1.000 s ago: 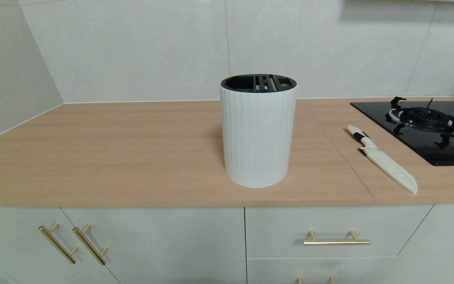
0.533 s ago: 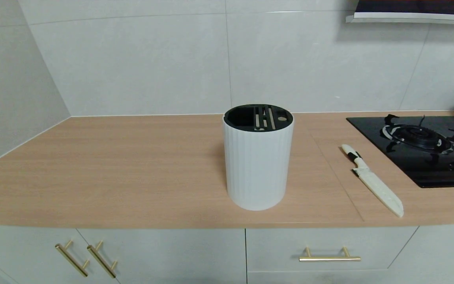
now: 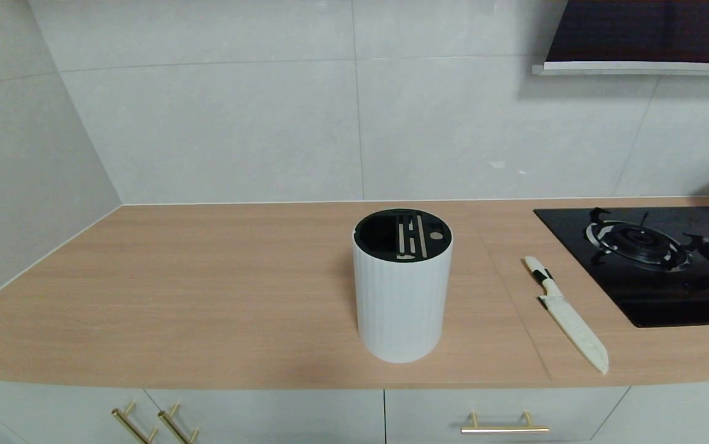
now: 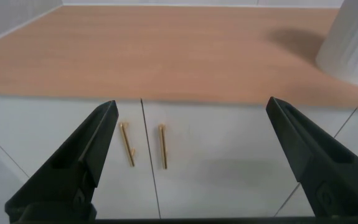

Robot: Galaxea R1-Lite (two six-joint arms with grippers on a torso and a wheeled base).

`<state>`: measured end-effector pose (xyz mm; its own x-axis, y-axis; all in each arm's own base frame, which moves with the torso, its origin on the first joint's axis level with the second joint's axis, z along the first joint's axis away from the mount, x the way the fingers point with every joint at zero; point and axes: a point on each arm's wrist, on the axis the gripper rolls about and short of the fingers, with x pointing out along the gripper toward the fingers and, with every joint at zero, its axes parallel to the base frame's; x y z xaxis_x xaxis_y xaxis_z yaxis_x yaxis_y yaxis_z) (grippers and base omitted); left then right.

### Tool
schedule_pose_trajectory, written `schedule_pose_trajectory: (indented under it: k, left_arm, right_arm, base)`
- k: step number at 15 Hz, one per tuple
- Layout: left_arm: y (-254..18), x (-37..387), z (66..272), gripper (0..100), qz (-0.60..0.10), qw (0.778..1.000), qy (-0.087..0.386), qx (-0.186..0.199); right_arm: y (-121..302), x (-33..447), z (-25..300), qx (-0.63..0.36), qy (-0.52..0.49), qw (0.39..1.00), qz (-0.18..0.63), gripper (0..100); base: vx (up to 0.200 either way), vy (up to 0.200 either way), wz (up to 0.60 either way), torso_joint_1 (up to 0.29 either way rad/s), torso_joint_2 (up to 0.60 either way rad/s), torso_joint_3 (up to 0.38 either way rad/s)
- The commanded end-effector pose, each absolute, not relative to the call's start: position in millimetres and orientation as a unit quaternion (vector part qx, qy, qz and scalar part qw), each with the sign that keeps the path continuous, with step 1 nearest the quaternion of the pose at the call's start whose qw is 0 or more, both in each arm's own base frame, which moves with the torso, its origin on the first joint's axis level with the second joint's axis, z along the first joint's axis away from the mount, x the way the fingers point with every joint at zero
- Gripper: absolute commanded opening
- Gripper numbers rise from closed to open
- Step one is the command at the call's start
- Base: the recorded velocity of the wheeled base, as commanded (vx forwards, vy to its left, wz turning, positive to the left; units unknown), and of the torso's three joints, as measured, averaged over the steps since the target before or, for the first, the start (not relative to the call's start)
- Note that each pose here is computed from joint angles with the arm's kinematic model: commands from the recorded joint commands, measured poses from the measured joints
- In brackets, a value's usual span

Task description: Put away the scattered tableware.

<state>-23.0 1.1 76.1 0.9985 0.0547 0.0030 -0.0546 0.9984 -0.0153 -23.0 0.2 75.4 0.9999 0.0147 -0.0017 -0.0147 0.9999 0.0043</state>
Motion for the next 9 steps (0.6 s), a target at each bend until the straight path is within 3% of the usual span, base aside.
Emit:
schedule_pose_trajectory:
  k: [1,9]
  left_arm:
    - [1.1,-22.9,76.1,100,0.027,1.0,-0.002,-0.008]
    - [1.1,-23.0,76.1,100,0.028,1.0,-0.002,-0.008]
  right_arm:
    - [0.2,-22.9,75.4,0.002,0.002,1.0,0.008,100]
    - [0.2,-22.9,75.4,0.002,0.002,1.0,0.008,100]
  base:
    - [0.0,0.0,0.0,0.251,-0.57,-0.315]
    - [0.0,0.0,0.0,0.242,-0.53,-0.292]
